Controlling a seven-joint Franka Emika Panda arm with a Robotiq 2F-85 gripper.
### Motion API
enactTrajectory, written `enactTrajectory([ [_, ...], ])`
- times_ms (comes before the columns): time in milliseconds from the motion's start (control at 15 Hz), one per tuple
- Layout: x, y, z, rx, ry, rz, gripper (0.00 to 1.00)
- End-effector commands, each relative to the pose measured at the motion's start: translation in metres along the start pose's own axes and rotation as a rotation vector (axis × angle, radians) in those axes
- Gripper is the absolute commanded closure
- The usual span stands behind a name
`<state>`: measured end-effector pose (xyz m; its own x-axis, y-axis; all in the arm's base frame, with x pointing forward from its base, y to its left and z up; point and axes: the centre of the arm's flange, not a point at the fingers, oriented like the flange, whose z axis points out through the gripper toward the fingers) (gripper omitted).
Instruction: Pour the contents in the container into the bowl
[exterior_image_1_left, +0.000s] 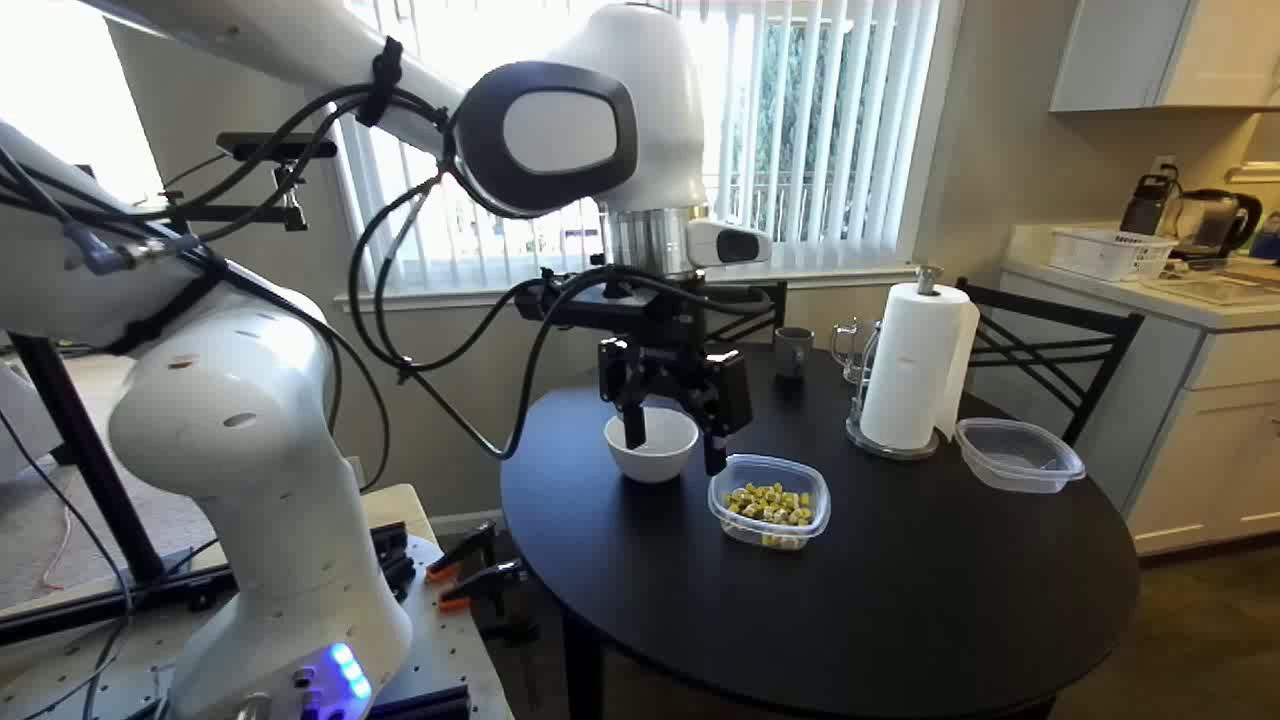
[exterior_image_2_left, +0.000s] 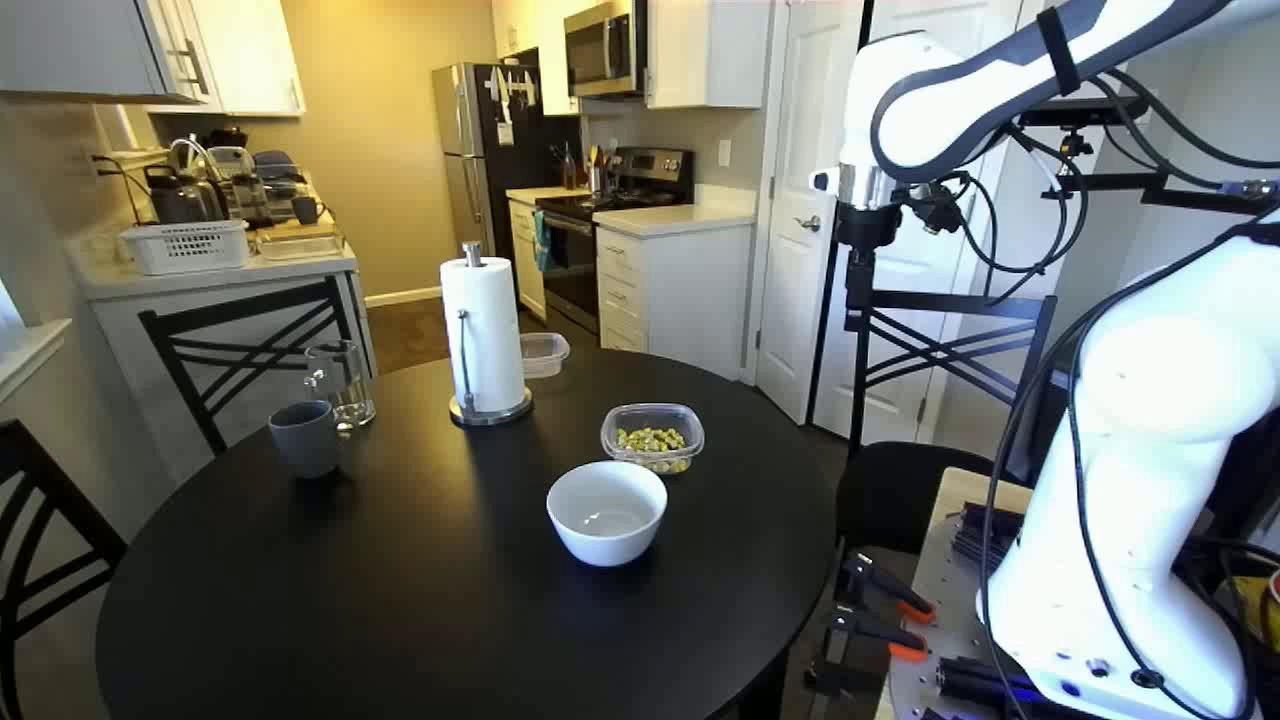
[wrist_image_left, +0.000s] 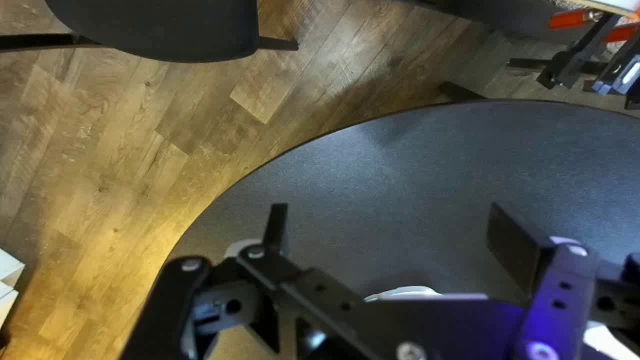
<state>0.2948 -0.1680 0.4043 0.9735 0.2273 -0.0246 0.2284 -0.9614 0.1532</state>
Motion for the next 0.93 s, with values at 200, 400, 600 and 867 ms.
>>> enactTrajectory([
  [200,0.0,0.0,0.0,0.0,0.0,0.0,0.0],
  [400,0.0,0.0,0.0,0.0,0.0,0.0,0.0],
  [600,0.0,0.0,0.0,0.0,0.0,0.0,0.0],
  [867,-0.002,-0.011,-0.021,-0.049,0.044,-0.004,0.0],
])
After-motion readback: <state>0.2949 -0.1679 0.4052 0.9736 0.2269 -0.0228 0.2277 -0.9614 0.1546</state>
